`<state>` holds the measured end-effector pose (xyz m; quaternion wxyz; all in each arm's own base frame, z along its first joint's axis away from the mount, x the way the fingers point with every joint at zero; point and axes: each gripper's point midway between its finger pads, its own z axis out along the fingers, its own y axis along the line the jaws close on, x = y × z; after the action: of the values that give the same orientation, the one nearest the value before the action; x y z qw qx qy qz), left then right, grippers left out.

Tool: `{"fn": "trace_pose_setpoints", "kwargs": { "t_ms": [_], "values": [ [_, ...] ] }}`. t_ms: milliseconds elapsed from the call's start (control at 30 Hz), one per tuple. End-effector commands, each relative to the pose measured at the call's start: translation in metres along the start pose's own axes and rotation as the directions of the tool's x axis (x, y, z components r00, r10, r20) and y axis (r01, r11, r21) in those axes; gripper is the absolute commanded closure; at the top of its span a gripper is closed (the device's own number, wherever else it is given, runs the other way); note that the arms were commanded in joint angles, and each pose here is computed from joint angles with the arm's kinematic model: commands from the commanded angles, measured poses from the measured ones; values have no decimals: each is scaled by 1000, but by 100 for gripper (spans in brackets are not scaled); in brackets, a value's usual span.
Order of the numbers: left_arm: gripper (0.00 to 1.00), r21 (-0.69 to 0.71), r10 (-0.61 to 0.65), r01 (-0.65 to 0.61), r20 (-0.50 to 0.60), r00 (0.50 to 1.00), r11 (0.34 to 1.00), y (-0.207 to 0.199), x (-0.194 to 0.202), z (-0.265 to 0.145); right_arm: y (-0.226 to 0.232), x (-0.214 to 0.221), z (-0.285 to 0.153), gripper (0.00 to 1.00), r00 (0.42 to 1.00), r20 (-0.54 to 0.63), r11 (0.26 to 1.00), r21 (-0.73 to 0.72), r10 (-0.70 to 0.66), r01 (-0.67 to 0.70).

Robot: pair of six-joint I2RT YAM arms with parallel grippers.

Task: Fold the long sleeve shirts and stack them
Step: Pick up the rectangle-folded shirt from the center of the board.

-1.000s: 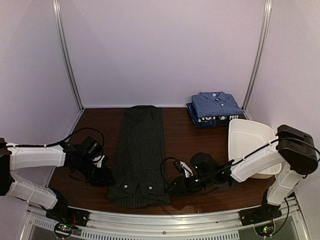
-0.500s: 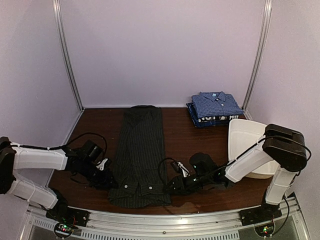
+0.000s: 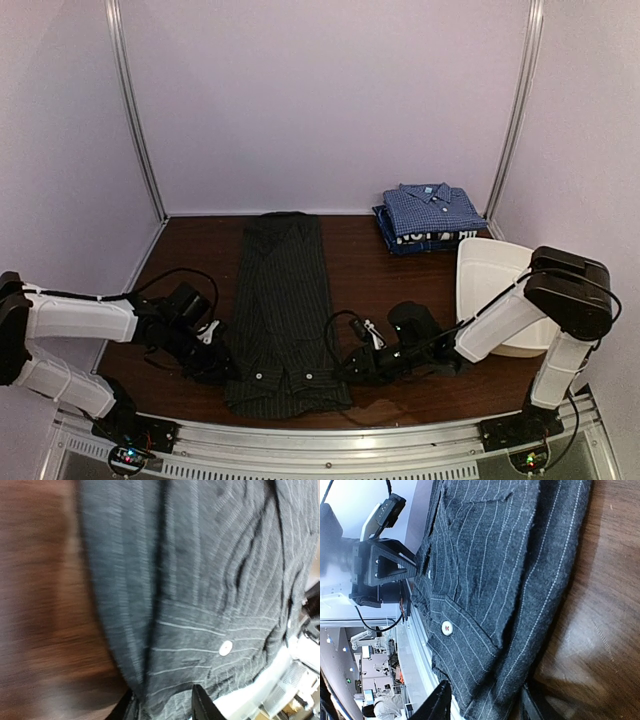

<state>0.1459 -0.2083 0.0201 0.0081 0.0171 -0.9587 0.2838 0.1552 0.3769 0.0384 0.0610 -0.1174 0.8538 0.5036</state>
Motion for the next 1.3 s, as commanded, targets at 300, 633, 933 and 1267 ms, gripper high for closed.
{"fn": "trace_pose_setpoints", "kwargs": {
  "t_ms": [300,633,933,1267],
  "values": [
    [53,-11,-57,58,75,996,998,10,-3,-3,-3,21,5,53,997,-58,999,-11,43,-43],
    [72,59,-67,68,-7,998,996,6,10,10,3,16,12,59,997,-67,999,-39,34,-36],
    [97,137,-33,35,-19,999,990,-15,8,3,16,7,15,80,998,-68,997,-79,11,-16],
    [100,239,-52,52,-9,999,970,-41,-1,-16,43,-7,4,98,999,-48,987,-161,9,-16]
  ]
}}
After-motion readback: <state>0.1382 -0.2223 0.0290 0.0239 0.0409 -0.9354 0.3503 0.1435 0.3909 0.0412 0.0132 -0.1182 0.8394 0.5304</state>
